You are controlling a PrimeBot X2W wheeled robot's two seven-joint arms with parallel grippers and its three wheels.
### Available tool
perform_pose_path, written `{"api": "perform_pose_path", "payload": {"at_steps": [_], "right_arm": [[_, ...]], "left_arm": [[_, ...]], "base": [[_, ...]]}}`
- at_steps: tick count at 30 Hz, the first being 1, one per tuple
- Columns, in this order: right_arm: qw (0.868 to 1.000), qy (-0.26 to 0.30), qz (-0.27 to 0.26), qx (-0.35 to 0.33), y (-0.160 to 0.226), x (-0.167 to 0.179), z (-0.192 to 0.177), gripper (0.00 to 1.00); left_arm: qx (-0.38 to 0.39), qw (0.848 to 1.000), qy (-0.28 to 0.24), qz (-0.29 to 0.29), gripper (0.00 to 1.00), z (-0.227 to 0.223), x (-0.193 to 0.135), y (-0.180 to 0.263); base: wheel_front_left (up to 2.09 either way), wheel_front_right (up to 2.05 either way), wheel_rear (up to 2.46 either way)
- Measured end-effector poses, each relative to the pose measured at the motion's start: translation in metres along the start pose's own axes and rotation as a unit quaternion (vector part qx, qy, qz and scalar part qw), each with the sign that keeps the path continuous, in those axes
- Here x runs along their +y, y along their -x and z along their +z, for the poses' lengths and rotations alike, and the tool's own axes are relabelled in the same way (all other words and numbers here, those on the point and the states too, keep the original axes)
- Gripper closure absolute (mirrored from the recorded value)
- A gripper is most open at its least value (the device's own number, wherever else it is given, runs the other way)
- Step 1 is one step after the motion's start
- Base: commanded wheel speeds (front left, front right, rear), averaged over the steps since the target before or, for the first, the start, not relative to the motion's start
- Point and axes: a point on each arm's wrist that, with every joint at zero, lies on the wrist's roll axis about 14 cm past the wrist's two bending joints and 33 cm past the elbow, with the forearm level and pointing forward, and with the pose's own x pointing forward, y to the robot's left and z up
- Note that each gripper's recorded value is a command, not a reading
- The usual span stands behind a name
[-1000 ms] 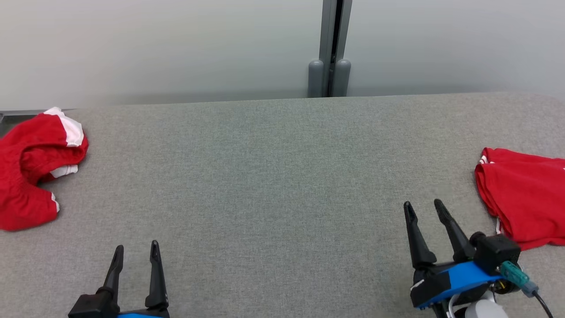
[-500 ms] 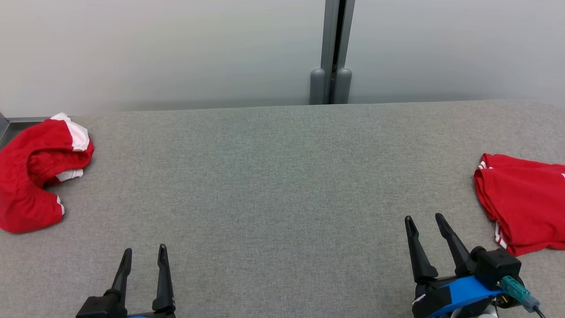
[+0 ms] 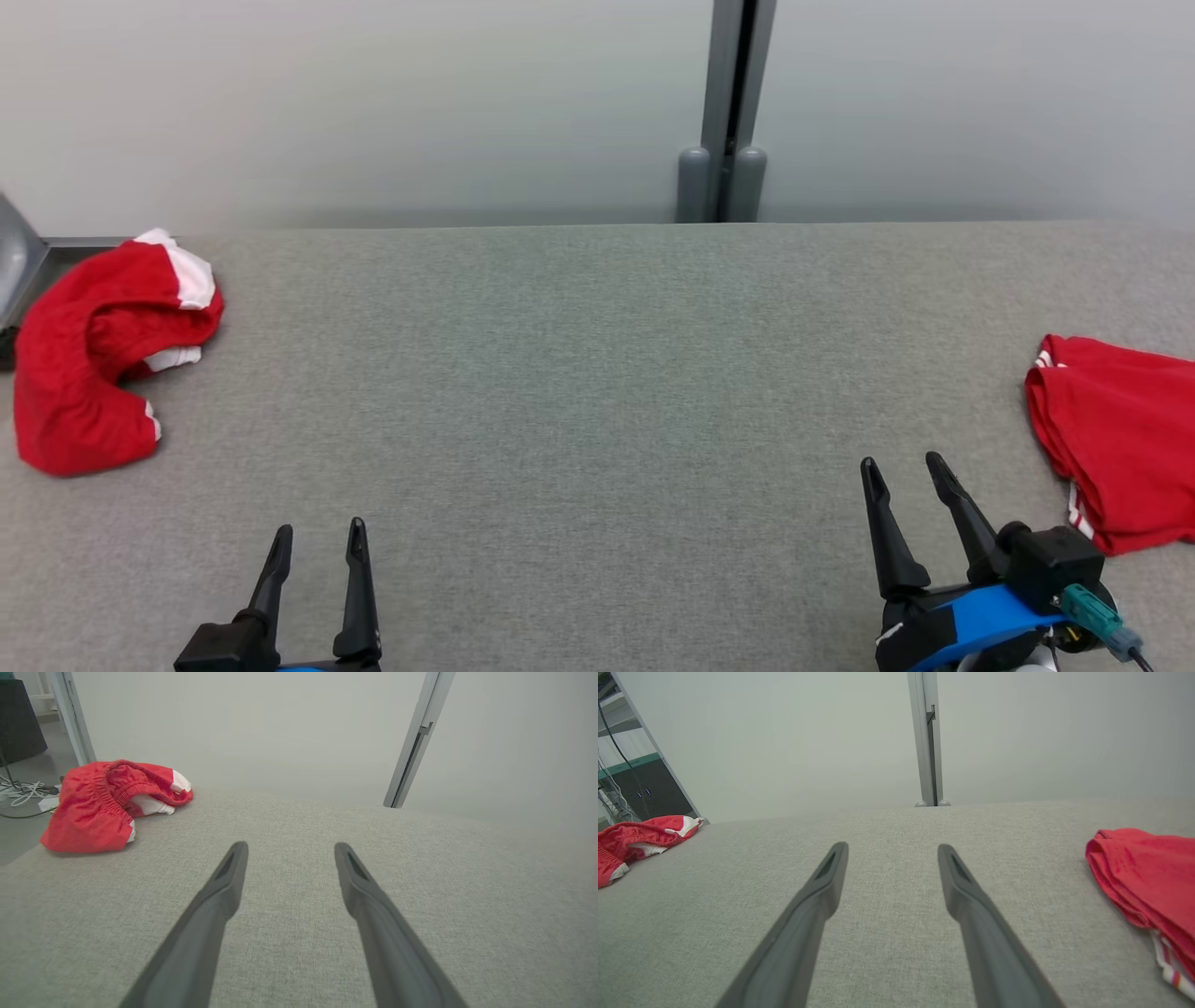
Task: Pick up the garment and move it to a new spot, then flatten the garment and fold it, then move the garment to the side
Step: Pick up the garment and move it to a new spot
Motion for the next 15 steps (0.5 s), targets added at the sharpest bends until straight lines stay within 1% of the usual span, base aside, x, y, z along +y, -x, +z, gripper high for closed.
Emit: {"api": "perform_pose_path", "payload": {"at_steps": [6,10,15], "right_arm": [[0.999,0.005,0.032,0.0,-0.008,0.021,0.0,0.0],[0.997,0.008,0.08,0.002,-0.017,0.053,-0.001,0.0],[0.989,0.007,0.15,0.01,-0.028,0.102,-0.005,0.0]], "left_arm": [[-0.017,0.999,0.003,0.027,0.0,0.009,0.016,0.014],[-0.036,0.997,0.007,0.071,0.0,0.017,0.038,0.035],[-0.052,0.989,0.011,0.14,0.0,0.022,0.073,0.072]], "base": [[0.0,0.0,0.0],[0.0,0.0,0.0],[0.0,0.0,0.0]]}}
